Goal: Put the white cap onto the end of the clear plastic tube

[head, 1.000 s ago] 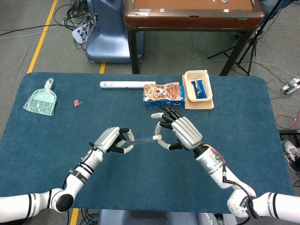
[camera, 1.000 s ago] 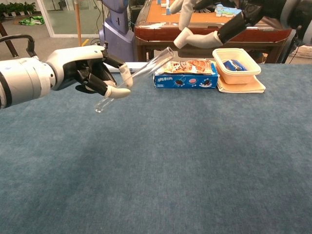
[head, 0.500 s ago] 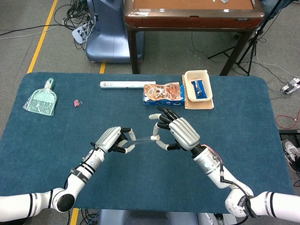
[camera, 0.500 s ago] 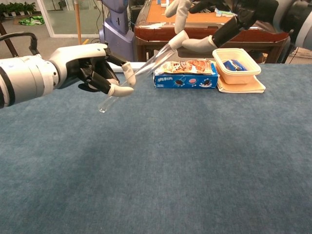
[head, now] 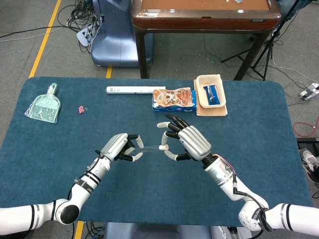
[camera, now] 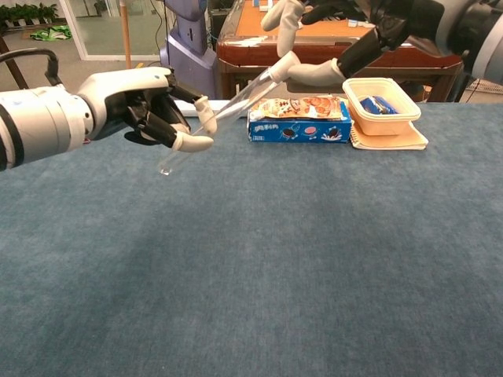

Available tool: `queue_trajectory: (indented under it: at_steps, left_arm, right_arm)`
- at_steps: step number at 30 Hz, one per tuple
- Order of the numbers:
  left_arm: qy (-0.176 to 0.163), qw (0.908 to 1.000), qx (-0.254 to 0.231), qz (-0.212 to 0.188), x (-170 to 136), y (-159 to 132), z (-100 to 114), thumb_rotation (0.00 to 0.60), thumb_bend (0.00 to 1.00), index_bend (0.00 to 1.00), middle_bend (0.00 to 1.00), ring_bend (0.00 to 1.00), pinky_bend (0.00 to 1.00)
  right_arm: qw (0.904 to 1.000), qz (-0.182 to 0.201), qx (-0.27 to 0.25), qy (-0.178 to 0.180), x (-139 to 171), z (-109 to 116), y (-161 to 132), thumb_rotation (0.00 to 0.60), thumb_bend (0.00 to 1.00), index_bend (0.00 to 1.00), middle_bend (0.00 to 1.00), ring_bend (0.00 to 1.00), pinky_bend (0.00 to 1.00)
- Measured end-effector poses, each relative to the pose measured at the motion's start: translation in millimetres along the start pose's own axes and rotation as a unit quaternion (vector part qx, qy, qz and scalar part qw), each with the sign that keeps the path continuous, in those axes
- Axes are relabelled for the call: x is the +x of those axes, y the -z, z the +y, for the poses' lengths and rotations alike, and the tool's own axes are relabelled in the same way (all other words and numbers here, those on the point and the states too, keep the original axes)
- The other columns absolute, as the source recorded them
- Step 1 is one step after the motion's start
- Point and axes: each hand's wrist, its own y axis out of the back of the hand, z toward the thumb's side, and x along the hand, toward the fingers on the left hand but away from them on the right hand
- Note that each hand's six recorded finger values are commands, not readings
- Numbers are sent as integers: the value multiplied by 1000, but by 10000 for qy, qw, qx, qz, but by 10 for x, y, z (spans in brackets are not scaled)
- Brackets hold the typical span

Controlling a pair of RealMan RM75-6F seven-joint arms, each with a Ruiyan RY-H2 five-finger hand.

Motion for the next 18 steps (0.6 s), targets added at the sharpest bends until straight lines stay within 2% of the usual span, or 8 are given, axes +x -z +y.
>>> queue_trajectory:
  at_steps: [18]
  left_arm:
    - [25,10000,38,-32,10,-45,-12,600,301,605,1000,982,991]
  right_arm:
    - [10000,-9,-48,-56,-25,-57,5,600,372,657,222,0,104]
